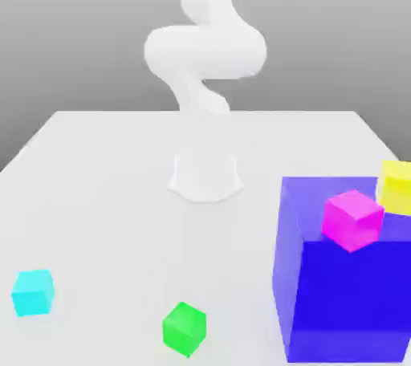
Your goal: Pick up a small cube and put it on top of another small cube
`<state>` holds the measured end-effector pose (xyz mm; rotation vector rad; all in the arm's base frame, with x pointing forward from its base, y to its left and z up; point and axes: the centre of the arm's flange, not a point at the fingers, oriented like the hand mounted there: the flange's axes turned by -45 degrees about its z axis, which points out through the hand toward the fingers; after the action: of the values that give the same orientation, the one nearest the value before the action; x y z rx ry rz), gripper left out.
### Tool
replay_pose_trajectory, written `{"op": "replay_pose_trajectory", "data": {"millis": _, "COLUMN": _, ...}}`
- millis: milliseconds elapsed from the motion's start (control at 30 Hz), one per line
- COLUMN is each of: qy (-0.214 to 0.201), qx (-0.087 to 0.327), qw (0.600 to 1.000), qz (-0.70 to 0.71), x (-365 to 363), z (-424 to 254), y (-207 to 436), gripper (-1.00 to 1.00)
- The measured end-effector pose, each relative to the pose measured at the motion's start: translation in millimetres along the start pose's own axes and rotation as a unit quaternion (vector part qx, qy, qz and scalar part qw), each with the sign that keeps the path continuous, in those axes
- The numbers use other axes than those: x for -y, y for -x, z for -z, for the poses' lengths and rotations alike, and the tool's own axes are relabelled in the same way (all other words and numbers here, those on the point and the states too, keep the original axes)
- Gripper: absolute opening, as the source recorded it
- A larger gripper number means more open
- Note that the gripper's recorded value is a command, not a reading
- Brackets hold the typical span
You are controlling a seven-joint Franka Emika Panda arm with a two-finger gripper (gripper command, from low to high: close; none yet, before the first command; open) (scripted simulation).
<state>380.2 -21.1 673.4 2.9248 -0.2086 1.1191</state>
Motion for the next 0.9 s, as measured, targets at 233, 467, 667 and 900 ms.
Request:
{"op": "replay_pose_trajectory", "data": {"millis": 233, "qy": 0.076, "qx": 0.090, "qw": 0.980, "qz": -0.158, "x": -75, "z": -137, "y": 23, "gripper": 0.00}}
{"op": "replay_pose_trajectory", "data": {"millis": 467, "qy": 0.143, "qx": 0.167, "qw": 0.924, "qz": -0.313, "x": -165, "z": -248, "y": 91, "gripper": 0.00}}
{"op": "replay_pose_trajectory", "data": {"millis": 667, "qy": 0.198, "qx": 0.221, "qw": 0.841, "qz": -0.453, "x": -246, "z": -315, "y": 185, "gripper": 0.00}}
{"op": "replay_pose_trajectory", "data": {"millis": 900, "qy": 0.231, "qx": 0.268, "qw": 0.751, "qz": -0.557, "x": -285, "z": -377, "y": 295, "gripper": 0.00}}
